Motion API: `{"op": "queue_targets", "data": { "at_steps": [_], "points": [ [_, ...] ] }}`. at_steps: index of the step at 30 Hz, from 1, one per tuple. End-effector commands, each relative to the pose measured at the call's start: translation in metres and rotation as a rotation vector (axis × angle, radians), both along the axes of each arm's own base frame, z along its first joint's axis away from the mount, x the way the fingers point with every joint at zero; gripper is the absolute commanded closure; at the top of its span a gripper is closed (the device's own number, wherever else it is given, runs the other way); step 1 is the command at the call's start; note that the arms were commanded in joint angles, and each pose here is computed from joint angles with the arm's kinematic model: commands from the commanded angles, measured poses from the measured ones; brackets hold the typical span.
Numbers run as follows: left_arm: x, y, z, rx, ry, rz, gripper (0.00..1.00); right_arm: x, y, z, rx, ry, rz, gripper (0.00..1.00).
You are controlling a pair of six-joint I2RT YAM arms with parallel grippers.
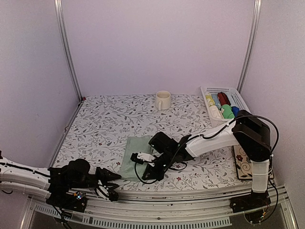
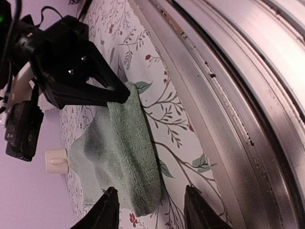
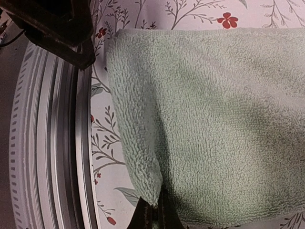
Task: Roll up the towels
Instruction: Roll the towel at the center of the board.
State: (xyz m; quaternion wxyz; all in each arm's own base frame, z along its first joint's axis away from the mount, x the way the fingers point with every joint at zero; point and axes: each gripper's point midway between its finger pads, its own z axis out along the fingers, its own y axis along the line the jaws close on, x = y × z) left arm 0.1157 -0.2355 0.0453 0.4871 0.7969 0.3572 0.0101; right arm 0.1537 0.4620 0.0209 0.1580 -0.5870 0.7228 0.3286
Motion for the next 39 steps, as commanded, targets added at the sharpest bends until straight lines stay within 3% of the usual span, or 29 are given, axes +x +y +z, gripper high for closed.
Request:
{"op": "queue_targets", "data": {
  "at_steps": [1, 19, 28, 35, 38, 39],
  "points": [
    [-0.002, 0.0, -0.01, 0.054, -0.057, -0.054, 0.54, 0.001, -0.012, -0.019, -0.091, 0.171, -0.061, 0.98],
    [0.029, -0.014, -0.037, 0.177, -0.132, 0.009, 0.57, 0.011, -0.027, -0.028, -0.121, 0.352, -0.117, 0.98],
    [0.039, -0.005, -0.063, 0.27, -0.118, 0.059, 0.65, 0.014, -0.029, -0.026, -0.113, 0.368, -0.116, 0.98],
    [0.046, 0.001, -0.079, 0.333, -0.119, 0.094, 0.81, 0.015, -0.031, -0.027, -0.113, 0.378, -0.111, 0.98],
    [0.046, 0.004, -0.084, 0.351, -0.116, 0.101, 1.0, 0.018, -0.032, -0.024, -0.108, 0.372, -0.116, 0.97],
    [0.046, 0.005, -0.085, 0.355, -0.113, 0.101, 1.0, 0.02, -0.032, -0.023, -0.107, 0.366, -0.12, 0.96]
  ]
}}
